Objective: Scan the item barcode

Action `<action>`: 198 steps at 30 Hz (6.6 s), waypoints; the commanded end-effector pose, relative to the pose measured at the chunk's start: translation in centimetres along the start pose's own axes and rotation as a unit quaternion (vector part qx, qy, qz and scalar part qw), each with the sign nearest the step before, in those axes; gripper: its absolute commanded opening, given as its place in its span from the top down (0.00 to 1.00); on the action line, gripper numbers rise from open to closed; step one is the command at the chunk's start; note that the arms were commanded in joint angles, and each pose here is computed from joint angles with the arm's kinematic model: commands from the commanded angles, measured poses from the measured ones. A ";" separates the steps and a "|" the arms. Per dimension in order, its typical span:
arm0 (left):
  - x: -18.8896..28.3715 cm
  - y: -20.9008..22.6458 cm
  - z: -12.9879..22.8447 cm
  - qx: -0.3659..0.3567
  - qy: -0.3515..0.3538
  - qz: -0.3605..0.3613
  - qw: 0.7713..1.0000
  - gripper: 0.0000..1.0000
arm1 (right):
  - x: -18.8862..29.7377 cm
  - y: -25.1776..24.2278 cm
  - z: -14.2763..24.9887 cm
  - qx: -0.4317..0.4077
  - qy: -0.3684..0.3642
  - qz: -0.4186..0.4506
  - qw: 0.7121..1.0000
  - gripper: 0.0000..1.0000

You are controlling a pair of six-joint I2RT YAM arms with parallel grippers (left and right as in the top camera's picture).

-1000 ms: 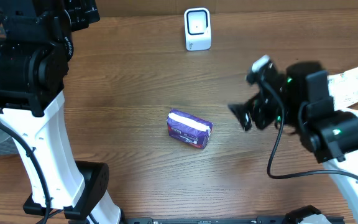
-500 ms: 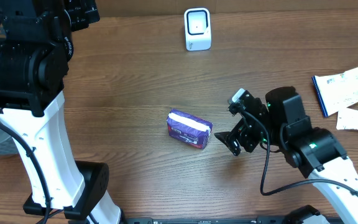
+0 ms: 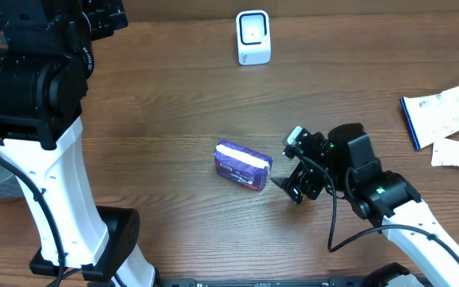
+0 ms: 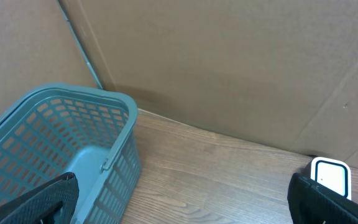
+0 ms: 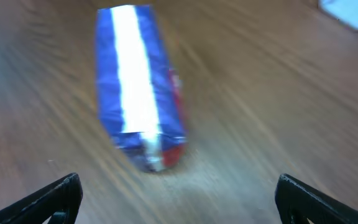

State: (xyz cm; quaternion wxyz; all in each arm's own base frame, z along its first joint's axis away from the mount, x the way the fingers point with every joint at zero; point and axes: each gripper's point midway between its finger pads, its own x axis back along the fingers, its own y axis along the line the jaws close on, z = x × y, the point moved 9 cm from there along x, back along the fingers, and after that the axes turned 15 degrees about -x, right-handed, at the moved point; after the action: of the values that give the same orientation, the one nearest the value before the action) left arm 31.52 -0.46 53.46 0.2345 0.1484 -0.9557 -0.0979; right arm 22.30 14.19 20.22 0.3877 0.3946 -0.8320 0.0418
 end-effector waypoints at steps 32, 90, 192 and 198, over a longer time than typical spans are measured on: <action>-0.6 0.1 0.0 -0.006 0.005 -0.008 1.000 0.00 | -9.3 1.2 0.7 0.030 0.029 -0.066 0.997 0.00; -0.6 0.1 0.0 -0.006 0.005 -0.008 1.000 0.00 | 8.2 2.5 -19.4 -0.407 0.018 -0.436 0.802 0.90; -0.6 0.1 0.0 -0.006 0.005 -0.008 1.000 0.00 | -21.6 -16.7 -14.1 0.440 -0.045 0.509 0.738 0.79; -0.6 0.1 0.0 -0.006 0.005 -0.008 1.000 0.00 | -19.9 -14.7 -16.1 0.435 -0.062 0.518 0.734 0.81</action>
State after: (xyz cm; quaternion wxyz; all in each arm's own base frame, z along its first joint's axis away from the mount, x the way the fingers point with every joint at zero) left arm 31.52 -0.46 53.46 0.2346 0.1484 -0.9557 -0.0980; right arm 50.25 21.53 11.41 0.0591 0.0459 -0.8116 0.5795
